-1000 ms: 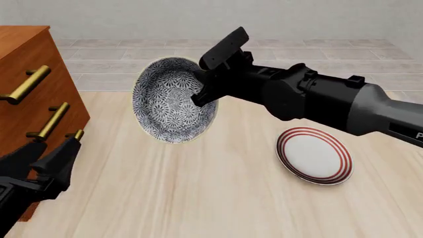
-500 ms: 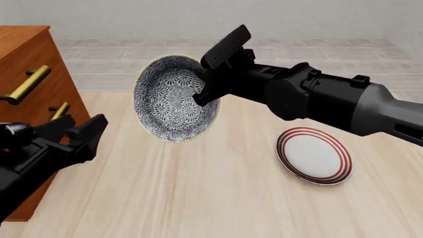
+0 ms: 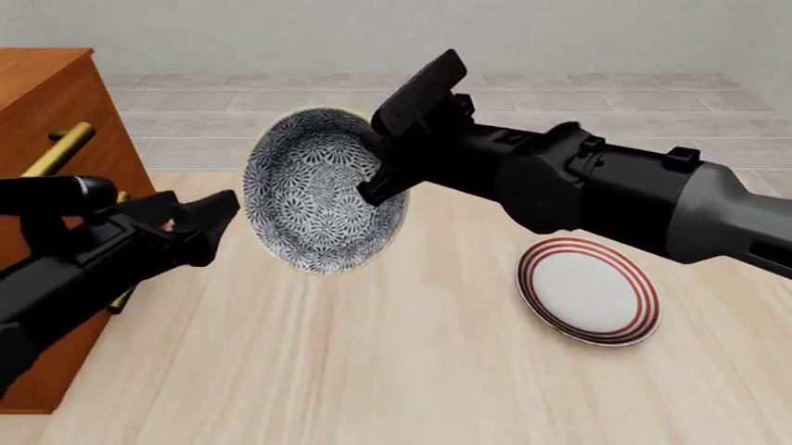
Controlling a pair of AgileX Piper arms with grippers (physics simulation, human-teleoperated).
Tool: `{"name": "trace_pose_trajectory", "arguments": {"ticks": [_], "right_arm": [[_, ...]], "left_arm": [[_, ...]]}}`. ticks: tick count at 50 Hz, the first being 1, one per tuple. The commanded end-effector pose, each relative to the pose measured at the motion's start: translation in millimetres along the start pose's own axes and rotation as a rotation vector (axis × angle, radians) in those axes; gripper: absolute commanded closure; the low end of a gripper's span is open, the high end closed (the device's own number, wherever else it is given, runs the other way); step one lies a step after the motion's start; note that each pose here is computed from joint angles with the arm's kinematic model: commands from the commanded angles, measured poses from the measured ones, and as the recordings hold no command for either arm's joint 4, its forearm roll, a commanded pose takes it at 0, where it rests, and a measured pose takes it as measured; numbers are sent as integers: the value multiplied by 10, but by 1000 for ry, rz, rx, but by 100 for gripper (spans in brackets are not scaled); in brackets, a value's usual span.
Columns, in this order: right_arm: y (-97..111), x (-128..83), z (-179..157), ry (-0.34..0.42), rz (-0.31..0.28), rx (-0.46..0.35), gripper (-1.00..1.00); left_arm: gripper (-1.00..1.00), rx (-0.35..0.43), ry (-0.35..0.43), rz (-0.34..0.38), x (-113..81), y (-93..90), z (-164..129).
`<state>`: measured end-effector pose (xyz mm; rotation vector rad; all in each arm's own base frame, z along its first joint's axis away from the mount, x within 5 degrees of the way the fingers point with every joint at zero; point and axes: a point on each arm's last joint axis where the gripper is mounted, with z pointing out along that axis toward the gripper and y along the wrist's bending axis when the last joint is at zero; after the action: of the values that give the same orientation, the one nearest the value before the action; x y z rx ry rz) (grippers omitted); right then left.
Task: Put the bowl on top of the cabinet.
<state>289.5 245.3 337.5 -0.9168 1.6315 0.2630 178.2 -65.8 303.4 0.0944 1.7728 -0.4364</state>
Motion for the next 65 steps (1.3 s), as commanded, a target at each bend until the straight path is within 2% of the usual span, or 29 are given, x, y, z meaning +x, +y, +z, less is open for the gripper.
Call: {"name": "trace_pose_trajectory", "arguments": {"ticks": [1, 27, 60, 61, 65], "right_arm": [[24, -62, -74, -24, 17, -5, 100], [33, -69, -118, -31, 5, -5, 100], [14, -78, -125, -31, 7, -1, 100], [15, -69, -127, -29, 2, -1, 100], [16, -70, -129, -29, 4, -2, 100]], "left_arm": [[-100, 16, 45, -16, -19, -64, 163], [-100, 33, 79, -7, 136, -93, 430], [-100, 46, 93, -12, 215, -121, 565], [100, 46, 89, -14, 204, -122, 557], [100, 40, 81, -5, 180, -105, 538]]}}
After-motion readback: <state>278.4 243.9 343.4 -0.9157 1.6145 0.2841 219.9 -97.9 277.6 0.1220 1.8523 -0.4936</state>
